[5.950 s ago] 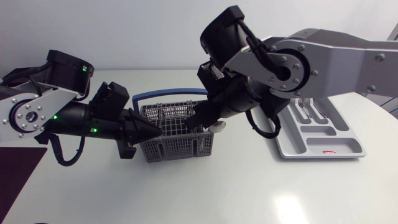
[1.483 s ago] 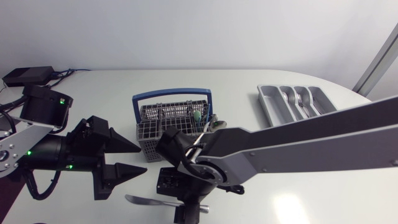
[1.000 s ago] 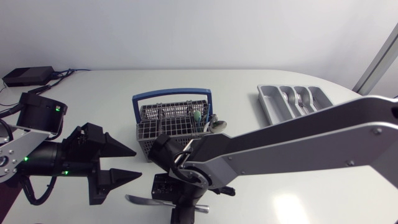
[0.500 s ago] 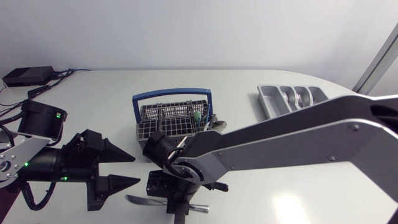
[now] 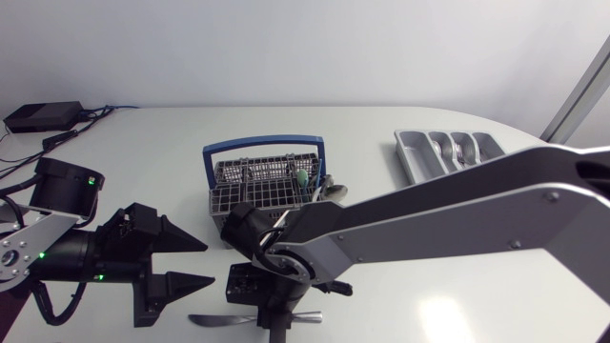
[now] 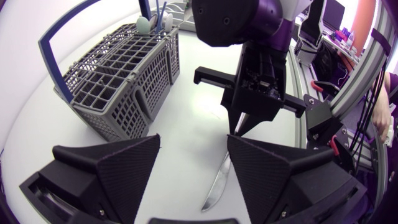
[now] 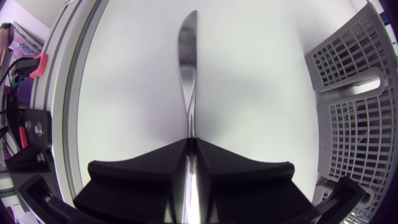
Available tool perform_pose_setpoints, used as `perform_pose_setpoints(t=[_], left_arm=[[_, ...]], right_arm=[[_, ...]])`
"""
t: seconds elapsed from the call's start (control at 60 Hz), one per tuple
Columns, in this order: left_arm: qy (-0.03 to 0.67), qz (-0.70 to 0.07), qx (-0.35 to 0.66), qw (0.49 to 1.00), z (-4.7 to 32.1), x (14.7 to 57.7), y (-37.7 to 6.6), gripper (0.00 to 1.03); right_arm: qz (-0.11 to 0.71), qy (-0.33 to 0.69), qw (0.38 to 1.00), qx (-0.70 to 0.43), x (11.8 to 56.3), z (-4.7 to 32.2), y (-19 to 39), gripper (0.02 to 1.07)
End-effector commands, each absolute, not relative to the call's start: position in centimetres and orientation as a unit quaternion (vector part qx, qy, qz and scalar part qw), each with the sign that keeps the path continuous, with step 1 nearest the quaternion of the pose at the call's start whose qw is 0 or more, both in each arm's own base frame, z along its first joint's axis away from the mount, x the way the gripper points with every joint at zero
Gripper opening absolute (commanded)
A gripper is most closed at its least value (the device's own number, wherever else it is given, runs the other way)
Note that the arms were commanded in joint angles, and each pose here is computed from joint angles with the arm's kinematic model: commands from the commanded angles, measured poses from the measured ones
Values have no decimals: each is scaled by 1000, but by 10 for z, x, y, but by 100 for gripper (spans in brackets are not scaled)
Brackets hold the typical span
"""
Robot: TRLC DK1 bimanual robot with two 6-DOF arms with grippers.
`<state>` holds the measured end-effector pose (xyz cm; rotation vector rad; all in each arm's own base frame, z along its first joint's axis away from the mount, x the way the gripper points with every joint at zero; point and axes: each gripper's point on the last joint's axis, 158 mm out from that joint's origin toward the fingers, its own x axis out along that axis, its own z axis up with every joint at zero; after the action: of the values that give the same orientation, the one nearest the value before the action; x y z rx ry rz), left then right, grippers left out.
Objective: Unload the cutlery basket into the drawer organizer.
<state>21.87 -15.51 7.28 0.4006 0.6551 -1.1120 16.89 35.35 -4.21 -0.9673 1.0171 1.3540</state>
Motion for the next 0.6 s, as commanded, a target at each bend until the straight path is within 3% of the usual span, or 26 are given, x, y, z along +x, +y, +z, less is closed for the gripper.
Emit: perform_pose_setpoints(t=[0.0, 0.583], left_arm=[[305, -524, 183, 774, 67, 211, -156, 75], [301, -530, 184, 771, 68, 212, -161, 75]], right_arm=[[572, 457, 536, -420, 155, -50, 331, 8], [568, 436, 567, -407, 151, -10, 310, 8]])
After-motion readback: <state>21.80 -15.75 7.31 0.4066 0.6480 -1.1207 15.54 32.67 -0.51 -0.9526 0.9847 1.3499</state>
